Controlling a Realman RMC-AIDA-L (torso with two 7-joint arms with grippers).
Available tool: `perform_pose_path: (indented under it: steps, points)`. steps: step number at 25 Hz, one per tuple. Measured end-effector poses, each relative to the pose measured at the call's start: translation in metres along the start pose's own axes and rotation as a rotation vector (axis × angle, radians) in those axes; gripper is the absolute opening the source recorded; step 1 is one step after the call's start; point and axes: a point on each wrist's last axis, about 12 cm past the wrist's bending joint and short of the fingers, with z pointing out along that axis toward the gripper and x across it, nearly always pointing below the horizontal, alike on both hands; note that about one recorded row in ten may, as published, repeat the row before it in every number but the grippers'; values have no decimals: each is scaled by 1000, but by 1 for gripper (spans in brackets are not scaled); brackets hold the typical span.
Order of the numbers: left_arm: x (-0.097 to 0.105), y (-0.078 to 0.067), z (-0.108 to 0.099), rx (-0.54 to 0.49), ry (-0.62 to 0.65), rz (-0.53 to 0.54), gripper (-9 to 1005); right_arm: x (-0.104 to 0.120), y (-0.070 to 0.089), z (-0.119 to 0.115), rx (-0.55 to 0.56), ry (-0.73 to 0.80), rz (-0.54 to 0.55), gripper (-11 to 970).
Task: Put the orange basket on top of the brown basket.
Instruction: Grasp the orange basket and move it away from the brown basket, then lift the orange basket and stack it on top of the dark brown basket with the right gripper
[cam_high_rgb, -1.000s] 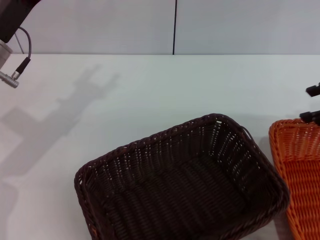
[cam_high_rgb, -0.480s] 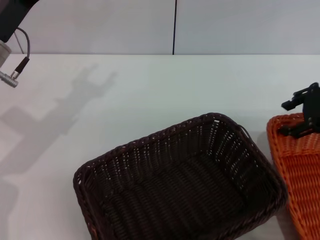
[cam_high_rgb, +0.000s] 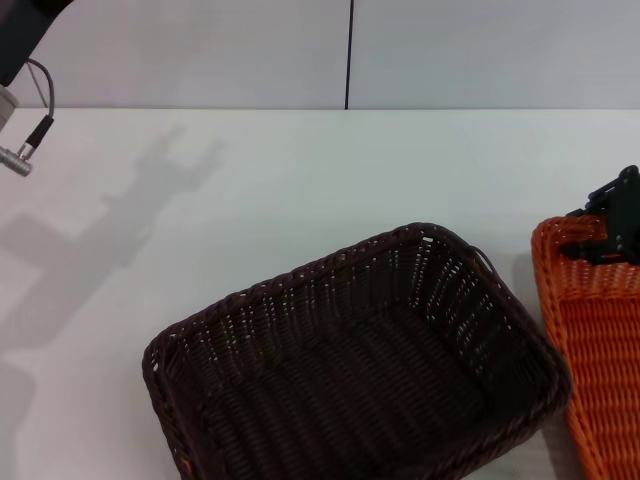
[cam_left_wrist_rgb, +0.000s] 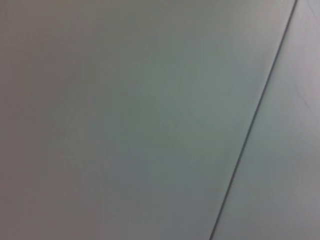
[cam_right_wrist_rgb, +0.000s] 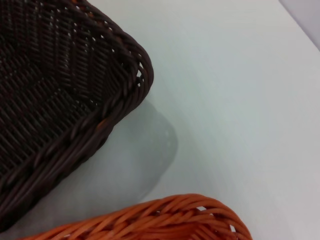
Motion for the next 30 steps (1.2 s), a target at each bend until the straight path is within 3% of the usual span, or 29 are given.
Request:
perform_pose_path:
  steps: [3, 10, 14, 17, 21, 30]
  points:
    - [0, 0, 1, 0, 1, 7, 829, 4, 1, -3, -11, 6, 3, 397]
    - [0, 2, 2, -11, -8, 12, 829, 26, 1, -29, -65, 66, 38, 345]
    - [1, 5, 2, -28, -11, 3, 829, 57, 0, -62, -56, 122, 115, 309]
    - [1, 6, 2, -36, -14, 1, 829, 67, 1, -78, -44, 105, 155, 273]
    - [3, 7, 3, -40, -14, -6, 829, 92, 2, -117, 55, 45, 252, 202]
    - [1, 9, 4, -52, -30, 0, 829, 120, 9, -158, 219, -60, 384, 184]
